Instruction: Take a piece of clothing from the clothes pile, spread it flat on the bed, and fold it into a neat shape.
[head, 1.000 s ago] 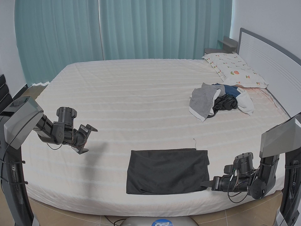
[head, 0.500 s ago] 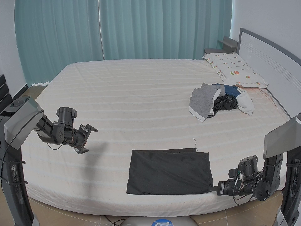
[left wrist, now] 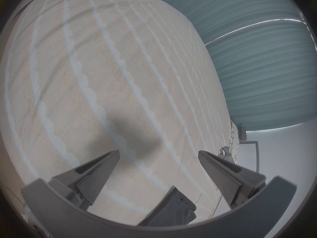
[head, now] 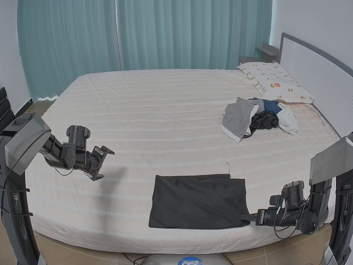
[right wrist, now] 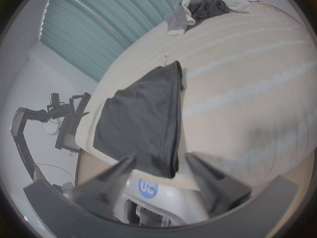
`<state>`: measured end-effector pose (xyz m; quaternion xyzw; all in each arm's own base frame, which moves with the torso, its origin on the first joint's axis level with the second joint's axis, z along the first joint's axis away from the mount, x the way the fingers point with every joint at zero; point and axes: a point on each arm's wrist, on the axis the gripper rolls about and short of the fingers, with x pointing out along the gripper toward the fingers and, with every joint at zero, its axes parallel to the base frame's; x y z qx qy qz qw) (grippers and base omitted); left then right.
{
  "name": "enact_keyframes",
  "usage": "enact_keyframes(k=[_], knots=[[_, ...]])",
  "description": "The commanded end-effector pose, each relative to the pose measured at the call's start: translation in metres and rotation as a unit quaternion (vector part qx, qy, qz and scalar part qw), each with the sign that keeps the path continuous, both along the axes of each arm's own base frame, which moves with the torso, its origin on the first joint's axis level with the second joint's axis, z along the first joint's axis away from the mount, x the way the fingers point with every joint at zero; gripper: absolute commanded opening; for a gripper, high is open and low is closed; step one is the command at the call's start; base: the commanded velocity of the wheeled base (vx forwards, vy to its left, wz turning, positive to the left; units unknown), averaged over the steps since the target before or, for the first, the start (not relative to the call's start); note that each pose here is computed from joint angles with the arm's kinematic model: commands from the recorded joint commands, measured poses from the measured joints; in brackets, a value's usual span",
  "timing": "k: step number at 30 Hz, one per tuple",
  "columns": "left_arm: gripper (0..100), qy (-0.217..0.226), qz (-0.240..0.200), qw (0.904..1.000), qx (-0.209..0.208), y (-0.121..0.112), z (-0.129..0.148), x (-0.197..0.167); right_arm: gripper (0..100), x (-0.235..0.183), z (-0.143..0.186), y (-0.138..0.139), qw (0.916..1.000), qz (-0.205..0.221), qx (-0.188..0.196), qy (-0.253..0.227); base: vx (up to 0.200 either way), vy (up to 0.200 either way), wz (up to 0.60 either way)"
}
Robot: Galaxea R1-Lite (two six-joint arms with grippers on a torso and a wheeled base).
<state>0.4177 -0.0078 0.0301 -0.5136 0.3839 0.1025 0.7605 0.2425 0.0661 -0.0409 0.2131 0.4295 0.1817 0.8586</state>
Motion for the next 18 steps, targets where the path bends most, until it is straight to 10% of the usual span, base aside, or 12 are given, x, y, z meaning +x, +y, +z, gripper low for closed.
enact_keyframes(k=[1,18], knots=[[100,0.0,0.0,1.0,0.0,0.0,0.0,0.0,100,0.021,0.01,-0.001,0.9983,-0.015,0.015,-0.055,0.0,0.0,0.0],[100,0.002,0.001,1.0,0.005,-0.003,-0.001,0.0,100,0.127,0.0,0.013,0.9909,-0.11,0.063,-0.045,0.0,0.0,0.0]])
